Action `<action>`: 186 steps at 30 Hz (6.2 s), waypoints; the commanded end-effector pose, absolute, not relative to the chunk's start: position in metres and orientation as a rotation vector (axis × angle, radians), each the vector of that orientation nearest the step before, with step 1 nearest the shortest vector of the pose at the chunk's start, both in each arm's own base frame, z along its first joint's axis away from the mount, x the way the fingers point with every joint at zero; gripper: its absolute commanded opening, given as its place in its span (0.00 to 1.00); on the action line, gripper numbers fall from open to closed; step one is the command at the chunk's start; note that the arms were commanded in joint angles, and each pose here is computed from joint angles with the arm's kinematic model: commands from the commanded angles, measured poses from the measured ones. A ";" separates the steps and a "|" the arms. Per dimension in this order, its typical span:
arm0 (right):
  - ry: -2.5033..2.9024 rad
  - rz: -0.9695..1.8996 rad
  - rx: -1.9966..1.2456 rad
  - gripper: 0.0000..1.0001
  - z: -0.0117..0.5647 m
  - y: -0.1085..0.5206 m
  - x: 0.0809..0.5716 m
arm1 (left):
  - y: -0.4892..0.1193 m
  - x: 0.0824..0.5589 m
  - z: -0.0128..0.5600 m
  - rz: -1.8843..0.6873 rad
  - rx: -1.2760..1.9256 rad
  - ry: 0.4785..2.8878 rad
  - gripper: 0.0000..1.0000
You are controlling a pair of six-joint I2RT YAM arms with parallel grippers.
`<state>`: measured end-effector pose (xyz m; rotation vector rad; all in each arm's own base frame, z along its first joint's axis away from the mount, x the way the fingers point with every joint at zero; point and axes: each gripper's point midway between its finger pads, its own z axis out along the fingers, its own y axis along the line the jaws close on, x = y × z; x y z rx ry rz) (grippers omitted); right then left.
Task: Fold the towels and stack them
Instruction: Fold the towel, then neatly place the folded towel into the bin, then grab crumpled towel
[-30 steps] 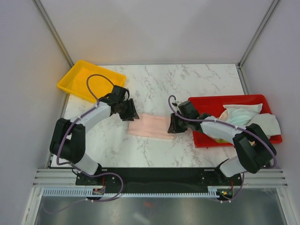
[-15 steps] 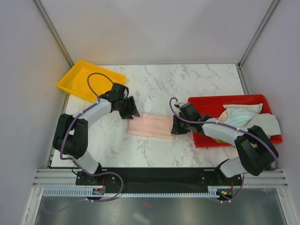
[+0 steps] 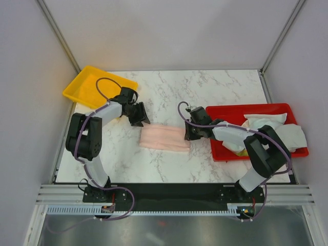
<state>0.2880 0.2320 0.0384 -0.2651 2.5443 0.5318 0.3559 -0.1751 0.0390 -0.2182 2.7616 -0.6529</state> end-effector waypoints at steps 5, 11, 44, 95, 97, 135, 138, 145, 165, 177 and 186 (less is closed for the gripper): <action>2.535 0.374 -0.326 0.26 0.026 0.217 0.304 | -0.167 0.364 0.118 -0.634 -0.096 2.596 0.56; 2.497 0.407 -0.357 0.27 0.048 0.221 0.308 | -0.149 0.325 0.078 -0.548 -0.169 2.715 0.59; 2.246 0.591 -0.424 0.66 0.170 0.220 0.279 | -0.163 0.286 0.000 -0.571 -0.090 2.883 0.61; 2.168 0.696 -0.367 0.66 0.197 0.224 0.268 | 0.048 0.544 0.141 0.805 0.095 2.446 0.02; 2.156 0.720 -0.359 0.66 0.202 0.225 0.266 | 0.061 0.552 0.145 0.814 0.051 2.426 0.02; 2.168 0.664 -0.302 0.66 0.204 0.225 0.284 | 0.150 0.600 0.195 0.911 -0.211 2.116 0.87; 2.159 0.636 -0.274 0.66 0.208 0.219 0.286 | 0.128 0.596 0.233 0.890 -0.201 2.055 1.00; 2.141 0.283 0.095 0.67 0.230 0.155 0.329 | -0.035 0.570 0.260 0.544 -0.035 2.072 1.00; 2.109 -0.583 1.193 0.68 0.132 -0.162 0.299 | -0.268 0.332 0.271 -0.770 0.386 2.236 0.93; 2.169 -0.716 1.232 0.60 0.093 -0.195 0.286 | -0.261 0.310 0.254 -0.779 0.366 2.270 0.90; 2.141 -0.755 1.242 0.49 0.096 -0.203 0.283 | -0.279 0.306 0.234 -0.790 0.409 2.320 0.89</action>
